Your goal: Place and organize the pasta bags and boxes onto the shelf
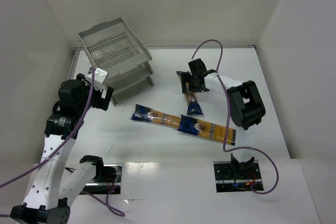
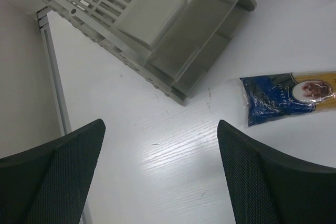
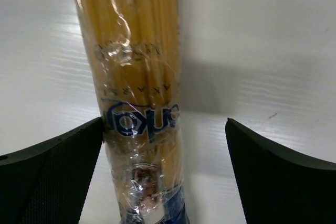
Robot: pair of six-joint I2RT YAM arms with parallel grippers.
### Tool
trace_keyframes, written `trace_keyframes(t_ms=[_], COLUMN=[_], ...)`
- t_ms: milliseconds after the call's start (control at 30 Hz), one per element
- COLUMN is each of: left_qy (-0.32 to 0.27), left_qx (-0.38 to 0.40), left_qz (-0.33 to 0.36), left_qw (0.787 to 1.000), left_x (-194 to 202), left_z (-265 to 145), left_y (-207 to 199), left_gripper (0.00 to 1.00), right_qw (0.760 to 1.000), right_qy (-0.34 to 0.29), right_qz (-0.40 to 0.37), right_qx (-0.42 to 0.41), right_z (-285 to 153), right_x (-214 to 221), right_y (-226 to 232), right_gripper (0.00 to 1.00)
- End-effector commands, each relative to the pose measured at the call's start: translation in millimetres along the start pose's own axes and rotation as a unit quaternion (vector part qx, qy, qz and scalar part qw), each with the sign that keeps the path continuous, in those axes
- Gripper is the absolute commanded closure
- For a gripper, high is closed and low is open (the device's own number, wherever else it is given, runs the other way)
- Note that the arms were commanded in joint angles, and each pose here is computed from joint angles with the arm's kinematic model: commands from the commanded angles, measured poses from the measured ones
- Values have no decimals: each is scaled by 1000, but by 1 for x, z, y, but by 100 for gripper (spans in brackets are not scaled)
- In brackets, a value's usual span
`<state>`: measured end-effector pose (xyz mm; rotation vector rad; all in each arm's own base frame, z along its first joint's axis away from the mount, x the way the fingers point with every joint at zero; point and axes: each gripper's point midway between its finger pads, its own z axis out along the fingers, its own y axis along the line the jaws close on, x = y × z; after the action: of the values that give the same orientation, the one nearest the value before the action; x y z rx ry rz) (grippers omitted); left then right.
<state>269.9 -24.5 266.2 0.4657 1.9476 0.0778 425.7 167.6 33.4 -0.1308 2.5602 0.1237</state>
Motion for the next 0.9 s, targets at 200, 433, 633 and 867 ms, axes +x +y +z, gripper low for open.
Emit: trace_keyframes(t_ms=[200,433,633,867], left_qy=[-20,-27,-23,-27], left_qx=[10,3,4,3], left_qz=[-20,-20,-20,-20], left_qw=[1000,999,1000,999], left_x=[-4,-7,-3,-5], left_z=[3,-2,0,-2], left_y=[-5,-3,-4,-4], left_gripper=[5,5,4,4], right_qw=[998,998,999,996], right_qy=[-3,27,35,-78], right_qz=[-15,-11,-17,-1], right_qx=[55,63,38,-36], right_z=[-7,9,11,-57], right_x=[11,28,36,-37], right_y=[-6,-8,-1,27], right_gripper=[0,18,100,100])
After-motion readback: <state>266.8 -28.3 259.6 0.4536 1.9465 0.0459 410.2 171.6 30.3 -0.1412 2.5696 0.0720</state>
